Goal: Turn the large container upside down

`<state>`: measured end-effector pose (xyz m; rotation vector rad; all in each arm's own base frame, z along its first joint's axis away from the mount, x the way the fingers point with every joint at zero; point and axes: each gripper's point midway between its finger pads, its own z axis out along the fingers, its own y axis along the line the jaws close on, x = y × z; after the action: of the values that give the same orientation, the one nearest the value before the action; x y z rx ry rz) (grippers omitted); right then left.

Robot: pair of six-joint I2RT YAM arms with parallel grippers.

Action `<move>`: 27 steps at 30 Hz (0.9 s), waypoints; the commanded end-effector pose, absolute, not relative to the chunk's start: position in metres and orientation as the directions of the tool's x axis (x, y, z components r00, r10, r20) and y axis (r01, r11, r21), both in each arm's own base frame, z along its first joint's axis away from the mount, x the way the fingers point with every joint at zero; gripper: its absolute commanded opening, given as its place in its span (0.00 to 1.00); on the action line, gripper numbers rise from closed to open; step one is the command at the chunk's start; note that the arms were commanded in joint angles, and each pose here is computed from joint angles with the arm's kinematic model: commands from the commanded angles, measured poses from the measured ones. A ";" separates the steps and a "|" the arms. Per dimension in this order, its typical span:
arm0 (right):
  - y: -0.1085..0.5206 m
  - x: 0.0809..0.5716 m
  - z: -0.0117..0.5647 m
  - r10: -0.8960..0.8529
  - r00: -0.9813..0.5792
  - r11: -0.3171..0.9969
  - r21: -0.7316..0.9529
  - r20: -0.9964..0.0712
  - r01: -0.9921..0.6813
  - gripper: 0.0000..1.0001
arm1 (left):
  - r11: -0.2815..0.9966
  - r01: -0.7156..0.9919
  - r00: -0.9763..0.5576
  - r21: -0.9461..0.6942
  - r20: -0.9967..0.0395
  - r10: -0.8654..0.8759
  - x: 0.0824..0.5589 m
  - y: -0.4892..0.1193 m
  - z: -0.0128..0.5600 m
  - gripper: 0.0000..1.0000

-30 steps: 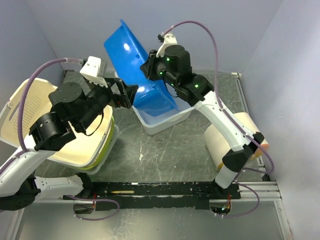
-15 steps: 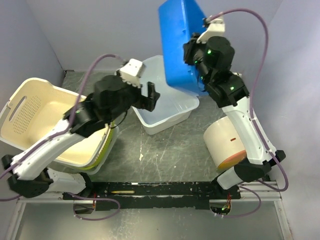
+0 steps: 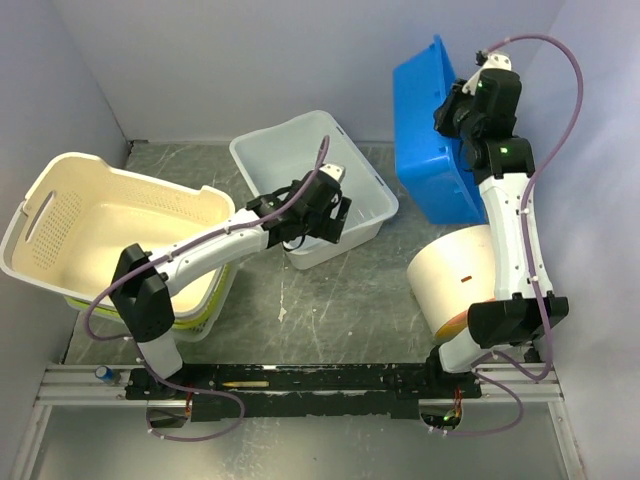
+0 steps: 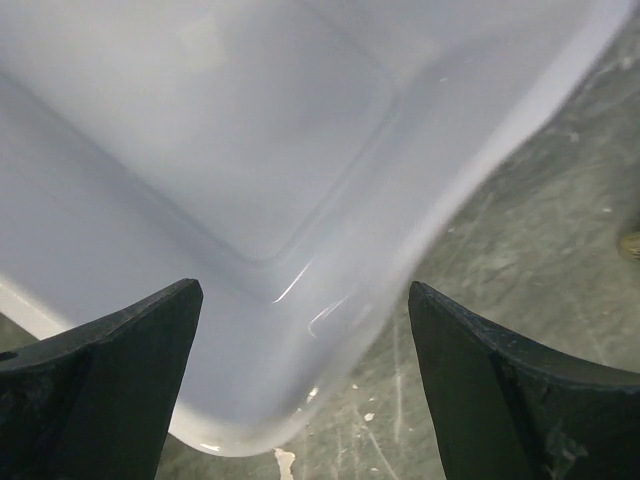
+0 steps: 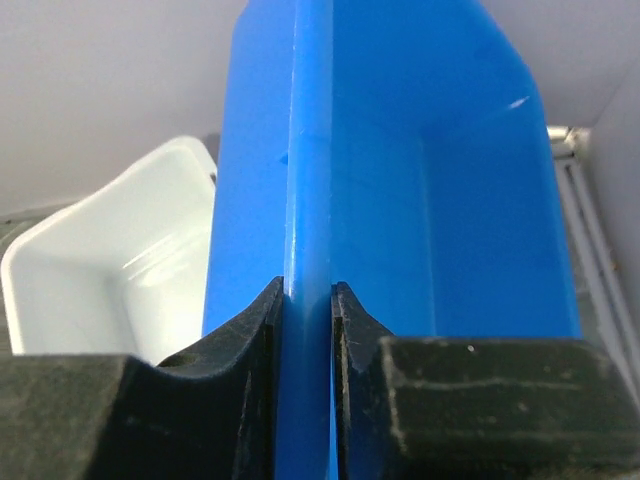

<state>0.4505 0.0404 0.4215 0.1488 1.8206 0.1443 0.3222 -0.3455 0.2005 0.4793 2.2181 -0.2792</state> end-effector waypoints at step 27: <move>0.099 0.449 0.398 0.672 -0.509 0.408 0.842 -0.539 -0.353 0.00 | 0.967 0.237 -0.387 -0.091 -0.922 0.008 0.303 -0.229 0.370 0.96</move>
<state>0.4535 0.0948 0.3419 0.3675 1.8335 1.2199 0.3062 -0.2353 0.3348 0.1702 2.0254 -0.2138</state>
